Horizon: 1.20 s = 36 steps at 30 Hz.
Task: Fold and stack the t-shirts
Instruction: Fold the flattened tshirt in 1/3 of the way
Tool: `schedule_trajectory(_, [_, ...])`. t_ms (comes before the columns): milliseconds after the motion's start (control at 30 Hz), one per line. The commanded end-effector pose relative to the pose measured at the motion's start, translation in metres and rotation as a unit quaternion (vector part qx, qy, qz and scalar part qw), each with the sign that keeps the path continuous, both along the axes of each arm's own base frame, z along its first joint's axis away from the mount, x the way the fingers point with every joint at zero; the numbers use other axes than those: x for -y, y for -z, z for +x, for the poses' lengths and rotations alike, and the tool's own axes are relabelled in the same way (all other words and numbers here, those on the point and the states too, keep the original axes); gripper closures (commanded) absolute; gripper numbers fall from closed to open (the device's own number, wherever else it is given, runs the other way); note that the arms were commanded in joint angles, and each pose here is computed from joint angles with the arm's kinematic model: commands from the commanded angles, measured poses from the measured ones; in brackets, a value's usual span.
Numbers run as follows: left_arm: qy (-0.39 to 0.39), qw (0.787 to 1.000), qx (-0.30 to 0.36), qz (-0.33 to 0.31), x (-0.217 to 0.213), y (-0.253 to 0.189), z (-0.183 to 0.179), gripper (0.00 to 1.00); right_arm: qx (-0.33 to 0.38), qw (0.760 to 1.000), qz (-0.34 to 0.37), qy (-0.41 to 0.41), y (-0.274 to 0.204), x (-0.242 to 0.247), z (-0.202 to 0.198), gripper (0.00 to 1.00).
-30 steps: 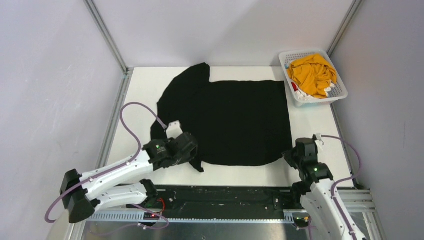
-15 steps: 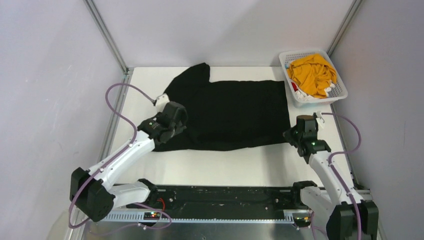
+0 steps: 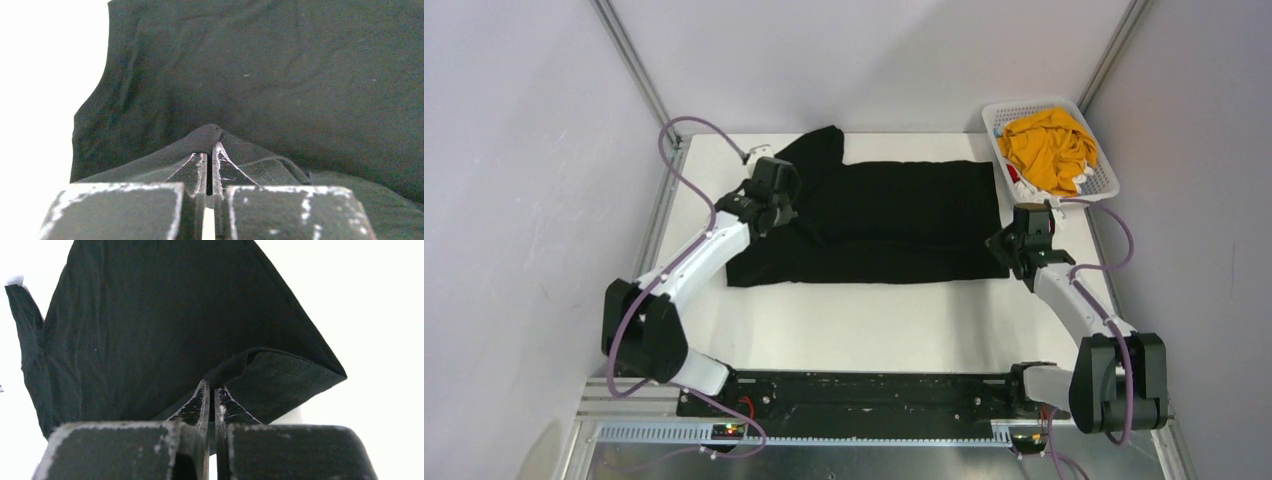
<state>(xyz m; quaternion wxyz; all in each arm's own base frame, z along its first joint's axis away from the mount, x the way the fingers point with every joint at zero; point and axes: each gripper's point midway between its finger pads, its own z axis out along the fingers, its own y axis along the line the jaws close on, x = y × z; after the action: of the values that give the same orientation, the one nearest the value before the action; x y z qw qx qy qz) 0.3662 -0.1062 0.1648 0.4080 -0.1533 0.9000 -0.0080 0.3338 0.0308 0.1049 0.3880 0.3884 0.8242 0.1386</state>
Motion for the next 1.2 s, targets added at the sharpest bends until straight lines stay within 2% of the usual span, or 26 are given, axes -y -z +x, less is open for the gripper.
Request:
schedule_trajectory(0, [0.060, 0.997, 0.016, 0.039, 0.009, -0.011, 0.032, 1.00, 0.048, 0.999, -0.004, -0.004, -0.023, 0.001, 0.032, 1.00])
schedule_trajectory(167, [0.125, 0.989, -0.010, 0.073, 0.019, 0.005, 0.061, 0.98, 0.041, 0.999, -0.003, -0.007, -0.019, 0.000, 0.047, 1.00])
schedule_trajectory(300, [0.107, 0.989, -0.028, 0.094, 0.009, 0.021, 0.092, 0.84, 0.037, 0.999, -0.006, 0.001, -0.015, 0.006, 0.064, 1.00])
schedule_trajectory(333, [0.098, 0.991, -0.034, 0.088, 0.003, 0.024, 0.096, 0.66, 0.030, 0.999, -0.009, 0.008, -0.014, 0.011, 0.071, 0.90])
schedule_trajectory(367, [0.089, 0.992, -0.032, 0.081, 0.002, 0.024, 0.105, 0.51, 0.025, 1.000, -0.013, 0.010, -0.012, 0.013, 0.073, 0.86])
schedule_trajectory(400, [0.080, 0.993, -0.031, 0.081, -0.004, 0.023, 0.110, 0.19, 0.014, 1.000, -0.020, 0.014, -0.009, 0.018, 0.078, 0.78])
schedule_trajectory(433, [0.073, 0.994, -0.019, 0.082, -0.005, 0.015, 0.120, 0.10, 0.007, 1.000, -0.024, 0.012, -0.006, 0.019, 0.080, 0.72])
schedule_trajectory(467, [0.058, 0.994, -0.013, 0.092, -0.012, 0.008, 0.126, 0.03, -0.003, 1.000, -0.027, 0.013, -0.006, 0.024, 0.084, 0.54])
schedule_trajectory(500, [0.053, 0.994, 0.004, 0.093, -0.012, -0.005, 0.137, 0.01, -0.007, 1.000, -0.027, 0.013, -0.006, 0.027, 0.085, 0.47])
schedule_trajectory(533, [0.053, 0.994, 0.008, 0.091, -0.011, -0.012, 0.140, 0.01, -0.011, 1.000, -0.026, 0.011, -0.009, 0.029, 0.086, 0.34])
schedule_trajectory(567, [0.051, 0.995, 0.024, 0.082, -0.008, -0.028, 0.147, 0.00, -0.010, 1.000, -0.028, 0.006, -0.011, 0.028, 0.086, 0.27])
schedule_trajectory(600, [0.061, 0.995, 0.024, 0.069, -0.002, -0.032, 0.146, 0.00, -0.005, 1.000, -0.029, -0.005, -0.017, 0.025, 0.085, 0.12])
schedule_trajectory(667, [0.069, 0.996, 0.032, 0.039, 0.007, -0.042, 0.141, 0.00, -0.009, 0.999, -0.040, -0.014, -0.023, 0.022, 0.077, 0.02])
schedule_trajectory(800, [0.064, 0.998, 0.010, -0.006, 0.013, -0.030, 0.107, 0.00, -0.028, 0.995, -0.078, -0.062, -0.026, -0.002, 0.055, 0.01])
schedule_trajectory(867, [0.075, 0.997, -0.022, -0.025, 0.018, -0.003, 0.081, 0.00, -0.035, 0.990, -0.083, -0.106, -0.020, -0.020, 0.046, 0.01])
schedule_trajectory(1033, [0.095, 0.991, -0.070, -0.064, 0.036, 0.050, 0.051, 0.00, -0.024, 0.968, -0.023, -0.249, 0.001, -0.086, 0.039, 0.01])
schedule_trajectory(1167, [0.087, 0.988, -0.108, -0.066, 0.036, 0.088, 0.045, 0.00, -0.022, 0.956, 0.009, -0.293, 0.019, -0.111, 0.045, 0.01])
